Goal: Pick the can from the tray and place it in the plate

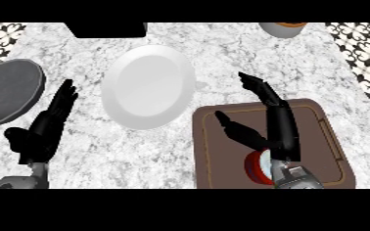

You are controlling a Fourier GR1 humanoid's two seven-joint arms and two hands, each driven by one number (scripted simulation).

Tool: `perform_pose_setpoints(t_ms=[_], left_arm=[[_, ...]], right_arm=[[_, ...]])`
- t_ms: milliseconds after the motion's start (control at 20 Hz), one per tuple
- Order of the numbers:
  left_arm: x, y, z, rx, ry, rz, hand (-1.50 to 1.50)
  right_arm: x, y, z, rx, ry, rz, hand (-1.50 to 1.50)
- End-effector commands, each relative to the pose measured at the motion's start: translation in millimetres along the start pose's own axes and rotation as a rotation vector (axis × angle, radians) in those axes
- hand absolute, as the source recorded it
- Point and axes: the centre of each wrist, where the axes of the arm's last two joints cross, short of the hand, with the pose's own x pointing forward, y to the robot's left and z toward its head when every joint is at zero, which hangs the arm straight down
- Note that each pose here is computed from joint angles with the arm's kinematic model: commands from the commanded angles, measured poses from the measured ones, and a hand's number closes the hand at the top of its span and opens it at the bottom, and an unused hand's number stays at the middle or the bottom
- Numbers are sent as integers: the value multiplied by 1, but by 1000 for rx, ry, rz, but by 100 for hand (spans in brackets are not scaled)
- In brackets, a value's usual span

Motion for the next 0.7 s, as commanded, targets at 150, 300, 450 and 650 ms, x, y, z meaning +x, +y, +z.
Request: perform_pose_setpoints(t_ms=[150,300,450,650], left_arm=[[-16,2,3,-20,21,9,0],[-32,-12,6,-30,24,24,0],[-23,-13,-4,-30,18,18,0],[-28,-11,-1,-30,19,20,0]], right_arm=[[-7,10,90,-127,-73,162,-150],[10,-3,110,-201,-71,205,-150],[23,-30,124,-192,-16,299,-150],[30,-47,126,-115,133,506,-150]])
